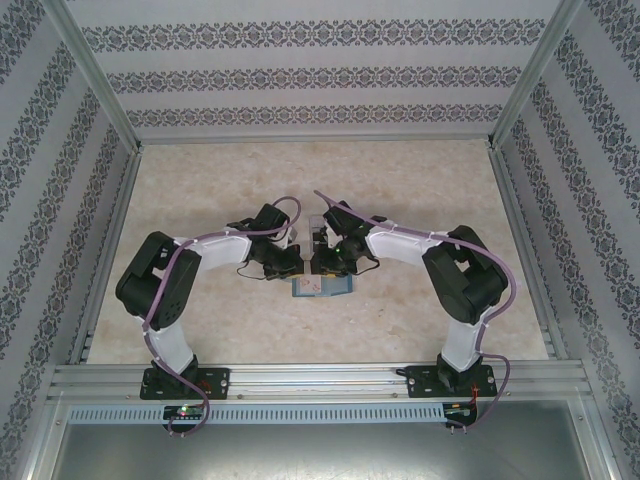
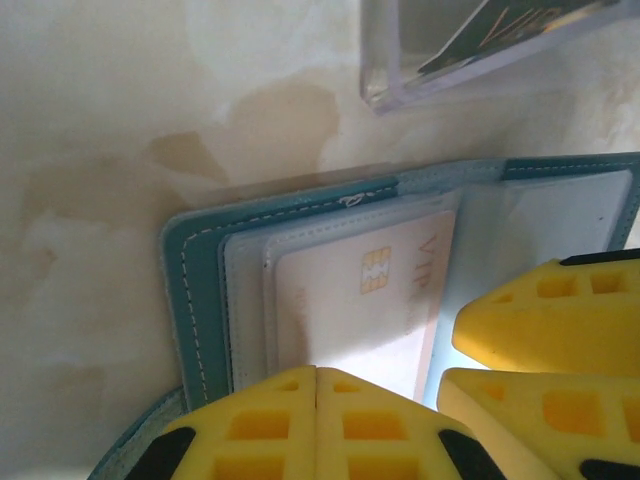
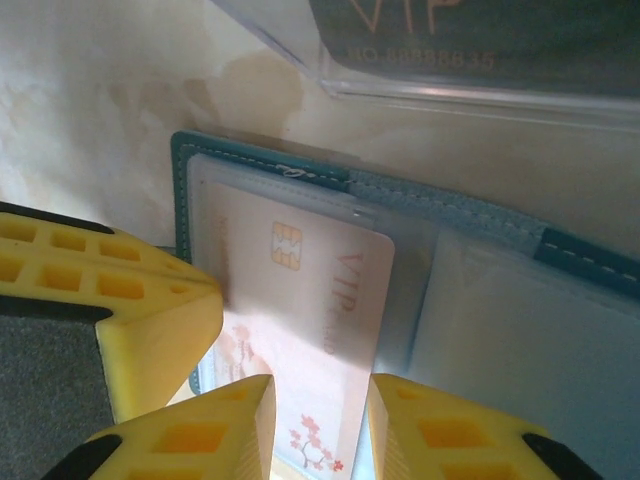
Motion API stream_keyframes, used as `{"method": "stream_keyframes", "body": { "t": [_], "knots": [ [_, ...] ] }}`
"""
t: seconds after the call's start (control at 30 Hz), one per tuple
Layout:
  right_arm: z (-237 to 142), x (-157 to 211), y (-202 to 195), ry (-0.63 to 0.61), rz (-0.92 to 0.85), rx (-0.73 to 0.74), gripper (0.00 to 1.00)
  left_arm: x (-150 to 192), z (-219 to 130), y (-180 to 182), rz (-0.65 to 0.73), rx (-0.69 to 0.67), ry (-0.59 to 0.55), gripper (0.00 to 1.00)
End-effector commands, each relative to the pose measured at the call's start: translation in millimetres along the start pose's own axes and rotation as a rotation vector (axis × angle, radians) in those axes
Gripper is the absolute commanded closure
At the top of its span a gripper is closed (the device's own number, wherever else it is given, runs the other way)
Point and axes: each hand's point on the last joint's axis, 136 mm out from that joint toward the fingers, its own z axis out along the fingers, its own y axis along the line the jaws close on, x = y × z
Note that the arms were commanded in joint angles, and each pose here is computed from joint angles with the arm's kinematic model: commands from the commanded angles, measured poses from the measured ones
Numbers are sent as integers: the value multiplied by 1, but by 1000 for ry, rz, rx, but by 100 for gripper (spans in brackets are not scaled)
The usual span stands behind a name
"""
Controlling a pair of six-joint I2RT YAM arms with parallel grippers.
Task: Take the credit cards out of the card holder
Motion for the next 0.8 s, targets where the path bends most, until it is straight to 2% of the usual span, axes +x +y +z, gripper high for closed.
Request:
{"method": "stream_keyframes", "body": {
  "t": [0.0,0.23,0.4,0.53,0.77],
  "knots": [
    [3,-4,9,6,-2,-35,68,3,4,-3,-7,6,30,100],
    [5,-5,13,10,-7,-51,68,4,6,-1,-6,-4,38,100],
    [4,-5,11,7,-7,-44,80,4,7,1,-10,-10,39,100],
    [2,-5,7,3,-10,-17,84,4,7,1,-8,-12,38,100],
    [9,-2,1,20,-5,3,72,4,6,1,-9,-12,38,100]
  ]
}}
